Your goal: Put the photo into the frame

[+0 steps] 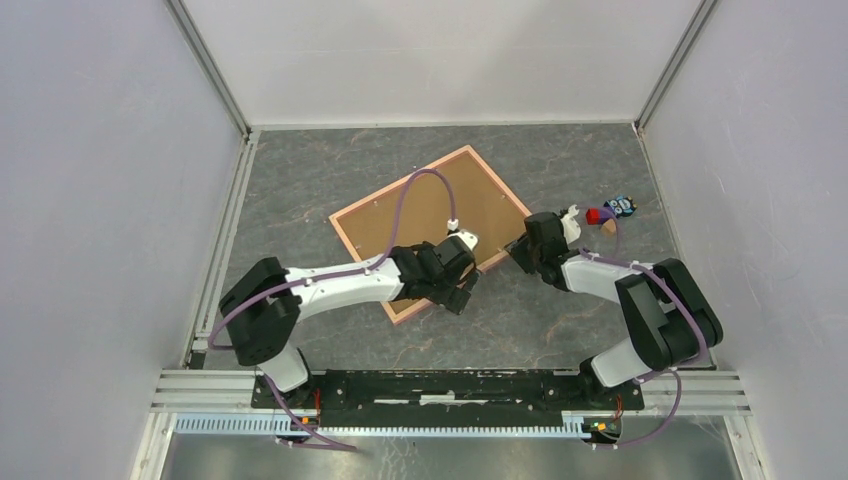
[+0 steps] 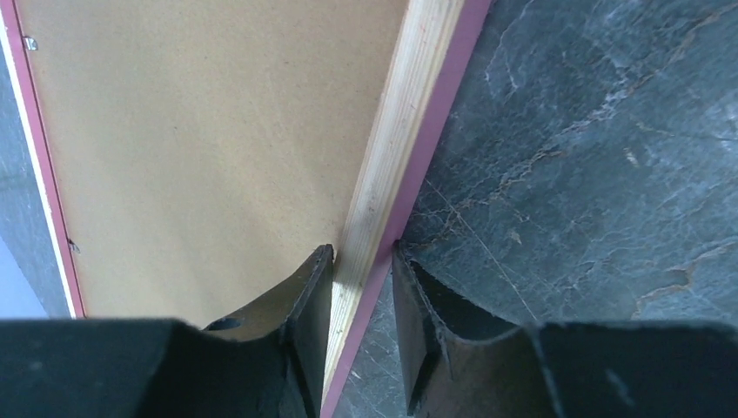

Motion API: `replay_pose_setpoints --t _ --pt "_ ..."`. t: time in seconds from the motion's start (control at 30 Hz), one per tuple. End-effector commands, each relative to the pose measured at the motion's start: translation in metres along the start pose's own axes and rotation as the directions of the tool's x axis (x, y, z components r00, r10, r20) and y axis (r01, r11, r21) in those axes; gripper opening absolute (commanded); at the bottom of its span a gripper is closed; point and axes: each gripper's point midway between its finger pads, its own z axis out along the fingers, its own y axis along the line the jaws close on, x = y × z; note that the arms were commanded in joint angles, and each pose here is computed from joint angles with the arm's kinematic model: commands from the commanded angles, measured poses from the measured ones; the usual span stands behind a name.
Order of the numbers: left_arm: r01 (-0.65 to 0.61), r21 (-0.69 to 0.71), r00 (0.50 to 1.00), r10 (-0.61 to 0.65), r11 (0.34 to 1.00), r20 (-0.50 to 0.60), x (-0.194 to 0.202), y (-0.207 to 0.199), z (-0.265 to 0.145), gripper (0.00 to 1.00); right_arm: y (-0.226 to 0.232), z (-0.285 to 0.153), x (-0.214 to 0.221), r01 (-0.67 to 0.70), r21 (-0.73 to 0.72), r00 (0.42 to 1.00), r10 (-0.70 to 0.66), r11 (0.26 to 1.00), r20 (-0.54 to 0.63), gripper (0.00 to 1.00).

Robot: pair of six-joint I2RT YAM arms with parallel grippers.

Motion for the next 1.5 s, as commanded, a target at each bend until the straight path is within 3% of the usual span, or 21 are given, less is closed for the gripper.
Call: replay_pose_setpoints --t 0.0,0.23,0.43,0.7,0.97,1.17,1.37,1.47 --pt "-0.095 -0.048 0.994 0.097 0.994 0.055 -0.021 -0.010 0.004 1.00 -0.051 -0.003 0.040 0.079 0.197 0.982 -0.043 0.977 -0.182 0.33" --pt "-0.155 -0.094 0.987 0.158 0.983 0.028 -0.015 -0.021 0.009 1.00 -0.044 -0.005 0.038 0.092 0.186 0.978 -0.053 0.978 -0.204 0.21" --pt "-0.185 -0.131 0.982 0.188 0.974 0.009 -0.012 -0.023 0.018 1.00 -0.023 -0.012 0.034 0.100 0.104 0.968 -0.073 0.989 -0.240 0.00" --pt "-0.242 -0.232 0.967 0.254 0.942 0.022 -0.016 -0.024 0.020 1.00 0.008 -0.028 0.024 0.131 0.016 0.959 -0.123 0.991 -0.257 0.00" --pt "-0.409 -0.433 0.900 0.433 0.804 -0.046 -0.015 -0.026 0.015 1.00 0.020 -0.045 0.023 0.118 -0.039 0.955 -0.124 0.992 -0.270 0.00" --pt "-0.513 -0.486 0.831 0.551 0.708 -0.074 -0.009 -0.036 0.009 1.00 0.028 -0.052 0.021 0.144 -0.050 0.946 -0.152 0.988 -0.287 0.00" --pt "-0.608 -0.550 0.747 0.646 0.572 -0.155 0.000 -0.028 0.012 0.99 0.029 -0.057 0.021 0.147 -0.052 0.942 -0.156 0.988 -0.298 0.00" --pt "-0.630 -0.544 0.729 0.664 0.554 -0.168 0.005 -0.032 0.016 0.96 0.036 -0.060 0.018 0.133 -0.068 0.946 -0.147 0.989 -0.288 0.00"
